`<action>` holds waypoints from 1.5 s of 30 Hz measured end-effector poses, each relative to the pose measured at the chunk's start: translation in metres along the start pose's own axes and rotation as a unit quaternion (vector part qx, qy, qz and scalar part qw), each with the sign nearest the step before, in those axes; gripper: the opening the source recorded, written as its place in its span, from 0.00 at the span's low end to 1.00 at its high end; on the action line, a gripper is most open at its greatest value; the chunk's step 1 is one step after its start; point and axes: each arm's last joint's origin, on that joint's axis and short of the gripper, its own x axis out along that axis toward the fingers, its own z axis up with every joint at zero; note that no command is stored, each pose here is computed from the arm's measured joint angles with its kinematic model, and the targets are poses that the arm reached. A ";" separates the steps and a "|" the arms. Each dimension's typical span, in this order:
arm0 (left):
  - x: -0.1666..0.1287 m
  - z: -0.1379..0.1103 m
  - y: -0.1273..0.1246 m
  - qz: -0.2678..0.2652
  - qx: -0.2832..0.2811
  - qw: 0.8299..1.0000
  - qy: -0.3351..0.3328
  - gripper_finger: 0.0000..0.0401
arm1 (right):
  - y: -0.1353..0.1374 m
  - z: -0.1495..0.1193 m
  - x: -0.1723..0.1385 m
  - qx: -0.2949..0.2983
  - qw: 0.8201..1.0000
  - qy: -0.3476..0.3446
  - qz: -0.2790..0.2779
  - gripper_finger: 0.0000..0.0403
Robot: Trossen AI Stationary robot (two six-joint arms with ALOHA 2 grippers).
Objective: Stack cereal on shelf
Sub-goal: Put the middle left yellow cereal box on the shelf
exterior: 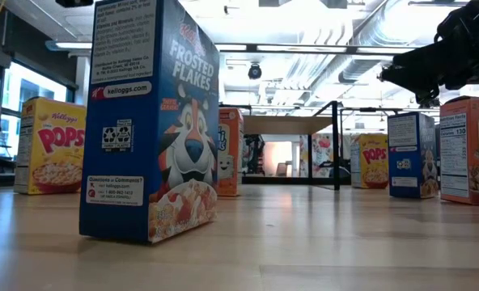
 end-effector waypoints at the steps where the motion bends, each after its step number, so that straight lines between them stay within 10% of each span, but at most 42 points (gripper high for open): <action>1: 0.001 0.001 -0.002 0.007 -0.002 1.000 0.007 0.67 | 0.000 0.000 0.000 0.000 1.000 0.000 0.000 0.52; 17: 0.027 -0.020 -0.011 0.120 -0.079 0.984 0.106 0.67 | 0.000 0.000 0.000 0.000 1.000 0.000 0.000 0.52; 29: 0.015 -0.039 0.016 0.333 -0.091 0.930 0.129 0.67 | 0.000 0.000 0.000 0.000 1.000 0.000 0.000 0.52; 45: 0.059 -0.051 0.027 0.427 -0.043 0.886 0.176 0.67 | 0.000 0.000 0.000 0.000 1.000 0.000 0.000 0.52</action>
